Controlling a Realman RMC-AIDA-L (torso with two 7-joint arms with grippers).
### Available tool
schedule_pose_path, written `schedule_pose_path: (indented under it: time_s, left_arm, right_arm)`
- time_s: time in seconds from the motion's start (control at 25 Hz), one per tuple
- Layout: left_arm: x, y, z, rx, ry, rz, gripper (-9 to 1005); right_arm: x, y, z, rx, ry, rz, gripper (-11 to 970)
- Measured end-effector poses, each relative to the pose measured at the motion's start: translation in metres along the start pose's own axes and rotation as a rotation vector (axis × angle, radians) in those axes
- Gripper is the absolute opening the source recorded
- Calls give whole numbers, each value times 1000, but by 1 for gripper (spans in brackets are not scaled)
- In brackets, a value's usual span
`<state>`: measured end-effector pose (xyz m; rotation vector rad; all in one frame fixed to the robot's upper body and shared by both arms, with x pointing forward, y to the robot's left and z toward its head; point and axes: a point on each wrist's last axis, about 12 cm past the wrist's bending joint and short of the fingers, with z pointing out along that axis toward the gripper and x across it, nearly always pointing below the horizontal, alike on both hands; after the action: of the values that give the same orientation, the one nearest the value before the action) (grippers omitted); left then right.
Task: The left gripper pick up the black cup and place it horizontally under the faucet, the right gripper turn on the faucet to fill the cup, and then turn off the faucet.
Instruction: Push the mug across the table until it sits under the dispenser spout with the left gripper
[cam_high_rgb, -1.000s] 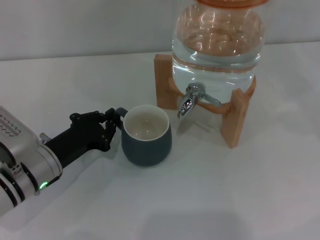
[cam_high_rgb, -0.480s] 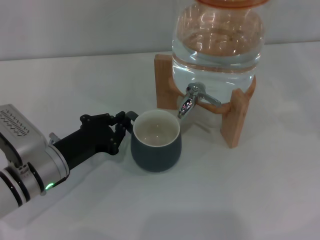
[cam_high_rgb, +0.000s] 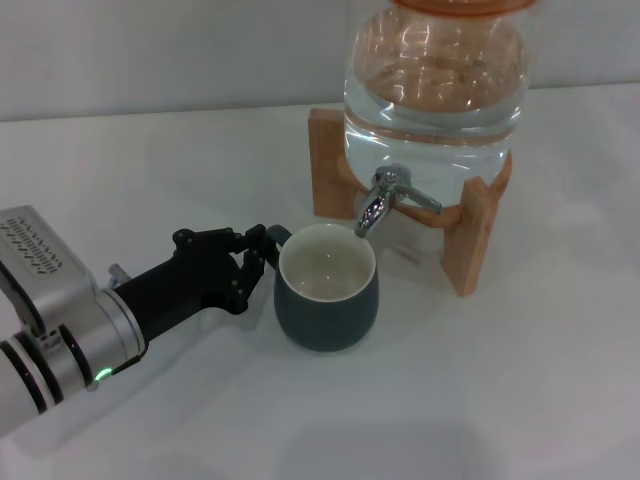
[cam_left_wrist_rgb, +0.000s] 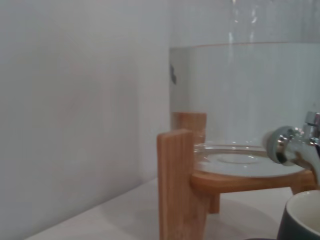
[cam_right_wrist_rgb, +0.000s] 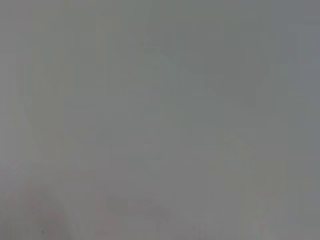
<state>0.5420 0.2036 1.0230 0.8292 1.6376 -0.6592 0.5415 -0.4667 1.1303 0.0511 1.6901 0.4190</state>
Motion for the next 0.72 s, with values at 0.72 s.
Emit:
schedule_pose_path:
  time_s: [0.72]
  left_arm:
    - [1,3,-2,-23,4,-11,108]
  right_arm:
    - [0,-1,1,7,2,-2,842]
